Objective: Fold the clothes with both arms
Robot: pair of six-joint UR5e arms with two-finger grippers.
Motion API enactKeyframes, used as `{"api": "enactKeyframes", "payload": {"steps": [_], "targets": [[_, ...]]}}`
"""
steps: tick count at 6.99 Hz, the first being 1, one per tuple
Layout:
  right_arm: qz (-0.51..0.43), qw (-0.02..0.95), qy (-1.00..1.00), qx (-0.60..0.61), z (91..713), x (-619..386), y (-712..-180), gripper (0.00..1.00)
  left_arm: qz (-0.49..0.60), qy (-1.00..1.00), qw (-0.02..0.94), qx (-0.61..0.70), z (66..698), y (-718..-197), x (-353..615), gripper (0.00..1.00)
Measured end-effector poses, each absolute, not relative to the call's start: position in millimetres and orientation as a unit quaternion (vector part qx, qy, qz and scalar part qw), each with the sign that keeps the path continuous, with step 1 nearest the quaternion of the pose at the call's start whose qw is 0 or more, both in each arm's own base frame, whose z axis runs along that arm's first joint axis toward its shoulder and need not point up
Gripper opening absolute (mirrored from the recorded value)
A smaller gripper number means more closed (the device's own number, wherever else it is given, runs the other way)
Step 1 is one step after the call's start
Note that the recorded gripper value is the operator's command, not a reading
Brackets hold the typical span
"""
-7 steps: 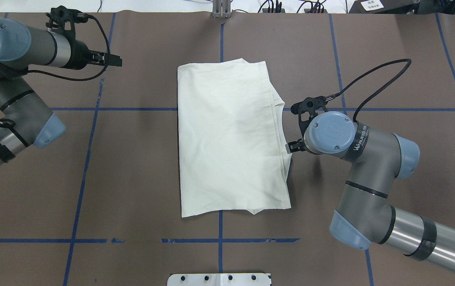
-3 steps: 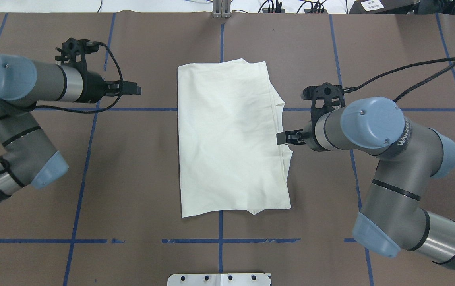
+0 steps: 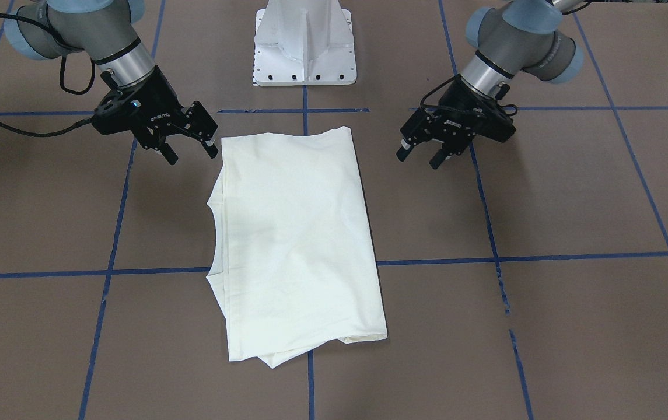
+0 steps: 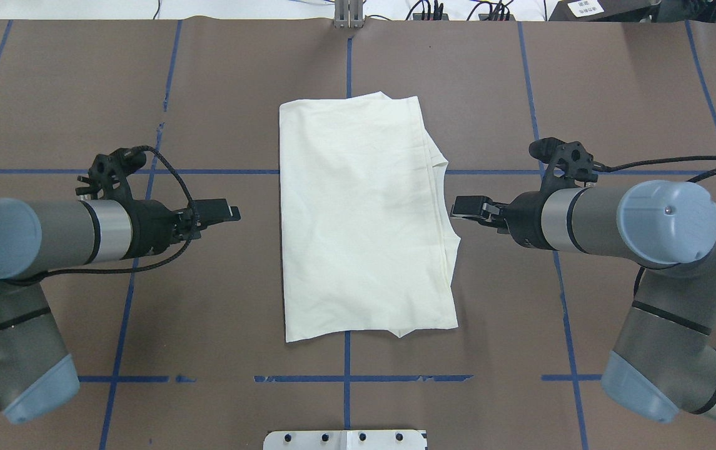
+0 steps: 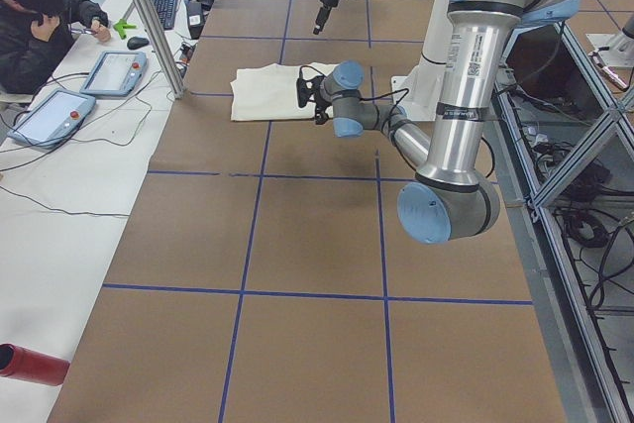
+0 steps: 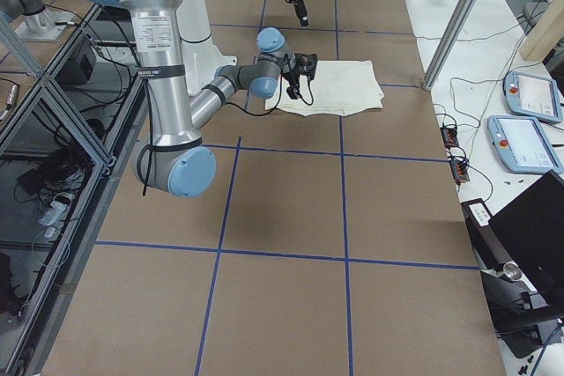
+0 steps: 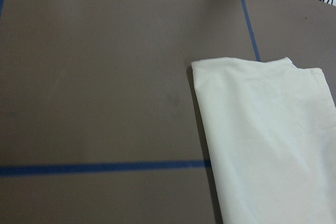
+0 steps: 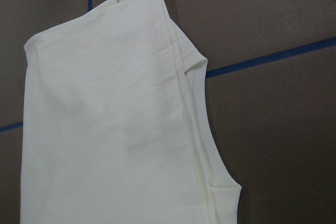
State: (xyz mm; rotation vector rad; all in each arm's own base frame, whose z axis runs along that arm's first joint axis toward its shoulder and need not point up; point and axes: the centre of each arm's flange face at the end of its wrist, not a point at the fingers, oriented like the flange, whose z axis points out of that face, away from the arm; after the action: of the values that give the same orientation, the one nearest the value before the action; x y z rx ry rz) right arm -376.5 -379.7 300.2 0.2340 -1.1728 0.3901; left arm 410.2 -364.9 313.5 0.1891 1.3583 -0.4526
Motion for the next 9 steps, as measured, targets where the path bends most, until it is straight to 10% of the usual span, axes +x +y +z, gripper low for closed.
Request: {"api": "enactKeyframes", "payload": {"steps": [9], "targets": [[0.215, 0.796, -0.556, 0.104, 298, -372, -380, 1.00, -0.306, 0.591, 0.746, 0.022, 307, -257, 549, 0.68]]}}
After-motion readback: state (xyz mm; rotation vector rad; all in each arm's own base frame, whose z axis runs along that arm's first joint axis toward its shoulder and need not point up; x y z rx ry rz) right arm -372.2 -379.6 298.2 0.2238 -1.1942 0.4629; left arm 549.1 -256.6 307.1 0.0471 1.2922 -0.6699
